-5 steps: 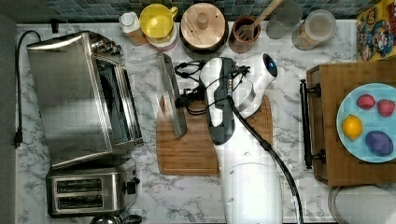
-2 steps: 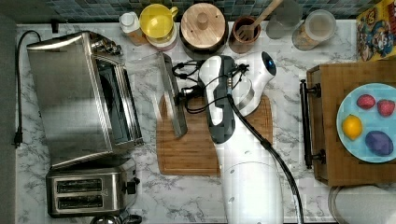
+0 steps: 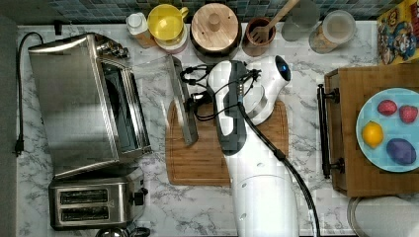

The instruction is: Close the oven.

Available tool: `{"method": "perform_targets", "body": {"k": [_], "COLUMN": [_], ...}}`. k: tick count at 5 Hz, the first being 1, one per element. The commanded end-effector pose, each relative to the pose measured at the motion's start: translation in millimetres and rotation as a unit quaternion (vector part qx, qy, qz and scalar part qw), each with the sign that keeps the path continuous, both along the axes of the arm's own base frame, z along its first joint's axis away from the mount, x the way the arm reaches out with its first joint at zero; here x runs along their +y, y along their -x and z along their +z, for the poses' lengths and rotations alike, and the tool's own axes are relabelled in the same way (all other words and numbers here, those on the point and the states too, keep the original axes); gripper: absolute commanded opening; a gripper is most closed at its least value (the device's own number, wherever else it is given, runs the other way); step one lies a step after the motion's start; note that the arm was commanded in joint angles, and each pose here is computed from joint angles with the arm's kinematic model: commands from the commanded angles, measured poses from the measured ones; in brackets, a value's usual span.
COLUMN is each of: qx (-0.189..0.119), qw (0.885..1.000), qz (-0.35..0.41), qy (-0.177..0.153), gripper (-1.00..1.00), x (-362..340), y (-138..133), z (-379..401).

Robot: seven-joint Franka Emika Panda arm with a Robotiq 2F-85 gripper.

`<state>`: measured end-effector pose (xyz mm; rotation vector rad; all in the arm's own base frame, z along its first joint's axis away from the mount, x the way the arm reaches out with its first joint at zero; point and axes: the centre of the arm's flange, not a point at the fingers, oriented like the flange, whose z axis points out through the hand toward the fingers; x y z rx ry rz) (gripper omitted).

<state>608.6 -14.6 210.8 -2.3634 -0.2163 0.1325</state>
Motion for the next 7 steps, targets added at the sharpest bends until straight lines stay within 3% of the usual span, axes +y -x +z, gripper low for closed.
{"method": "perform_targets", "body": {"k": [1,4,5,6,7], "qx": [-0.122,-0.154,-0.173,-0.198,-0.252], "qw": [0.983,0.959,0.944,0.937,0.918], "qz": [0.133,0.133,0.122,0.104,0.068], "qy": [0.025,0.196,0.251,0.267,0.298], "gripper": [-1.00,-1.00,-1.00,-1.00,-1.00], "x": [218,292,303,330,317], "y": [15,29,31,52,58], "z": [184,186,190,216,239]}}
